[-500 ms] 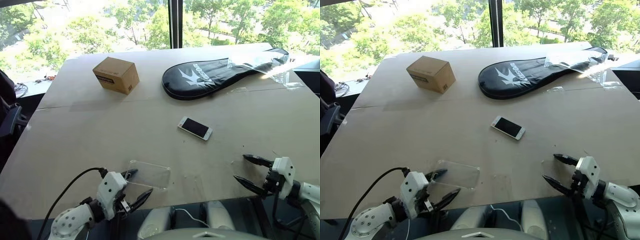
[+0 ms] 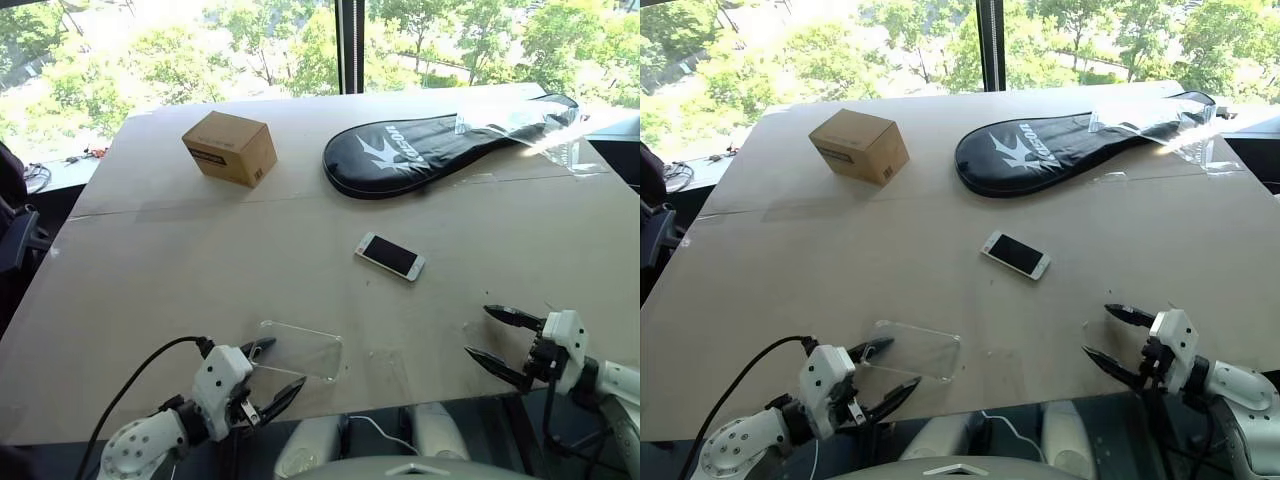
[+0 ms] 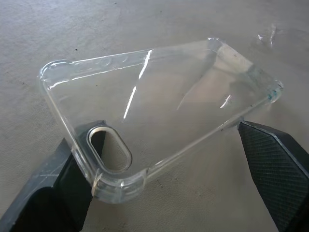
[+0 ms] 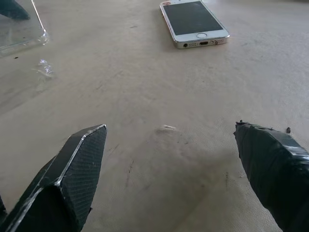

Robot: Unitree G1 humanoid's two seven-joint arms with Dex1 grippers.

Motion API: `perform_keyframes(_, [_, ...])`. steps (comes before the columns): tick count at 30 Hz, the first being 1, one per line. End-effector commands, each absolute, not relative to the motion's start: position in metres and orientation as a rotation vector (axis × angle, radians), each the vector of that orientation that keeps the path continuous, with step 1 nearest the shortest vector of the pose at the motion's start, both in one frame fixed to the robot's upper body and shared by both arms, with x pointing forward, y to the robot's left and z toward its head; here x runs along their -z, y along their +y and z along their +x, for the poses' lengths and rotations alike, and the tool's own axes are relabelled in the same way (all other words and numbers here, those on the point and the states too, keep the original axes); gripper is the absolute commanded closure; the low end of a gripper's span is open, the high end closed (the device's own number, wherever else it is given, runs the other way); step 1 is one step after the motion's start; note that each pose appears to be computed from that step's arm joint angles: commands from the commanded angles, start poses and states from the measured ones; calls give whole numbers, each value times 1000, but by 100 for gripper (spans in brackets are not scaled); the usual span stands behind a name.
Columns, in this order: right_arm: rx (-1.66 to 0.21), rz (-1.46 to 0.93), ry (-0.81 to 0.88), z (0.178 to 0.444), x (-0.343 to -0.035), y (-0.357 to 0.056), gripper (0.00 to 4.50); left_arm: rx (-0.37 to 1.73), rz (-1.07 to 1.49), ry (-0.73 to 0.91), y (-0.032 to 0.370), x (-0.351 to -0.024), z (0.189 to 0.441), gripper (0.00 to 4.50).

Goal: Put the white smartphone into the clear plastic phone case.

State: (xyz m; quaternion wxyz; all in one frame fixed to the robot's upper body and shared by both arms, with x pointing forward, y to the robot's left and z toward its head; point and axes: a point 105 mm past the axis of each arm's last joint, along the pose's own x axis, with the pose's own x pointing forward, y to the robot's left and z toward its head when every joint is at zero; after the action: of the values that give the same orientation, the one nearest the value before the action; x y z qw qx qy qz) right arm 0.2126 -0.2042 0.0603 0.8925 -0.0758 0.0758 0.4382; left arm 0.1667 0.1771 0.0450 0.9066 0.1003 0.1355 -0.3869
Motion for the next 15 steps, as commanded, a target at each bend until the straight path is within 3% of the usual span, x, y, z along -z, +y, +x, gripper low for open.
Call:
perform_keyframes(1, [-917, -169, 124, 215, -67, -201, 0, 814, 227, 281, 179, -42, 166, 5])
perform_keyframes(15, [-946, -147, 108, 213, -69, -195, 0, 868, 155, 278, 178, -46, 166, 5])
